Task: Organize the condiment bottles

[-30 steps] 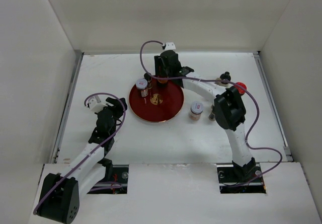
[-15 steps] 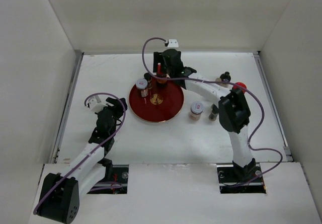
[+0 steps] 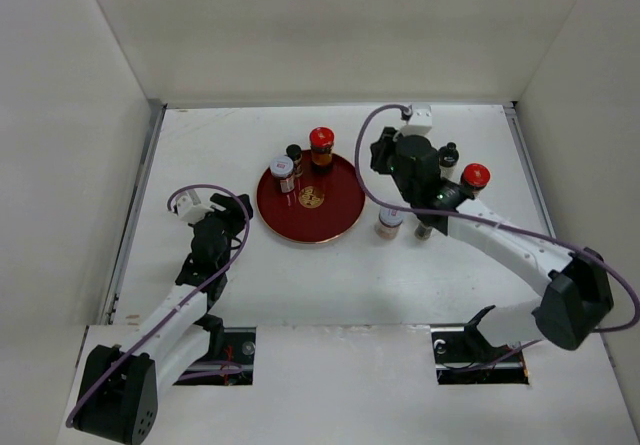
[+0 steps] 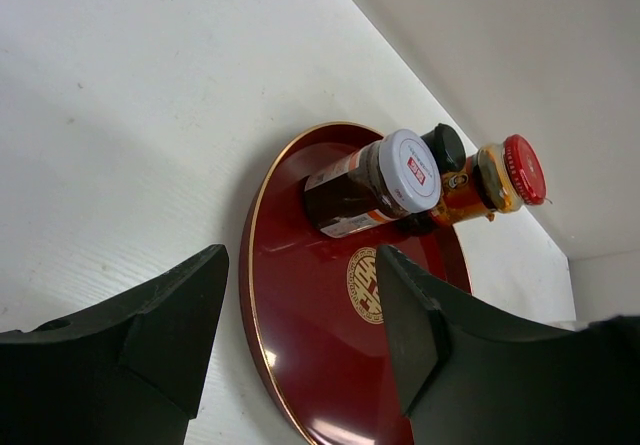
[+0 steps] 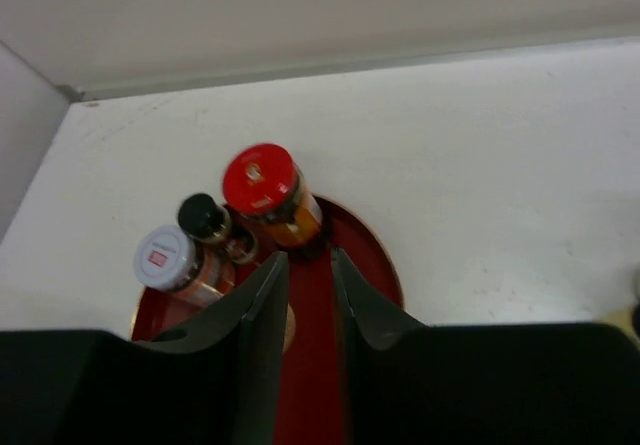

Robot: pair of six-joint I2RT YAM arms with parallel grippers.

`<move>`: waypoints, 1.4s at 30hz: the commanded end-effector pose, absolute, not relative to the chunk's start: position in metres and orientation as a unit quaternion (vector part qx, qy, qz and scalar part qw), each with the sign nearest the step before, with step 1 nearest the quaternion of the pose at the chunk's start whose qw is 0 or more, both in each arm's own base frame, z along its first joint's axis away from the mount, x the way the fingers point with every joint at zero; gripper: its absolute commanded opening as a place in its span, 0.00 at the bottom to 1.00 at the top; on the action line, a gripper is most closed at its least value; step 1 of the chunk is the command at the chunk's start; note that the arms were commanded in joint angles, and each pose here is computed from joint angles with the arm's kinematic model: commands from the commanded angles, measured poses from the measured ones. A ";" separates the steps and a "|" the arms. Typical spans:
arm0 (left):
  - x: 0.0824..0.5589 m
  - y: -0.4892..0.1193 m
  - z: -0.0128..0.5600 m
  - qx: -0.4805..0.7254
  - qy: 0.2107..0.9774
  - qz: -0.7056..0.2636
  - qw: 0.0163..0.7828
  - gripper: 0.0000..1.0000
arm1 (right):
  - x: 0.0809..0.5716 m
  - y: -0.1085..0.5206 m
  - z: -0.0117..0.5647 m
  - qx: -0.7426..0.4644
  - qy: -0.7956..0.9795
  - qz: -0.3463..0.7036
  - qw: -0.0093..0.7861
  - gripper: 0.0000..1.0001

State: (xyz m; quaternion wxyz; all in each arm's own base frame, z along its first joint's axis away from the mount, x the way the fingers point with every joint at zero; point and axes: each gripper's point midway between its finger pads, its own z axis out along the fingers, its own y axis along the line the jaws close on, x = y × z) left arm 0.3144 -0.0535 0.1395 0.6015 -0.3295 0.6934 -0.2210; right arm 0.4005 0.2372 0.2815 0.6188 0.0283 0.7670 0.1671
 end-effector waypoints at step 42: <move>0.316 -0.060 0.144 -0.327 0.684 -0.240 0.607 0.58 | 0.327 0.212 0.193 0.008 0.842 0.075 0.535 0.48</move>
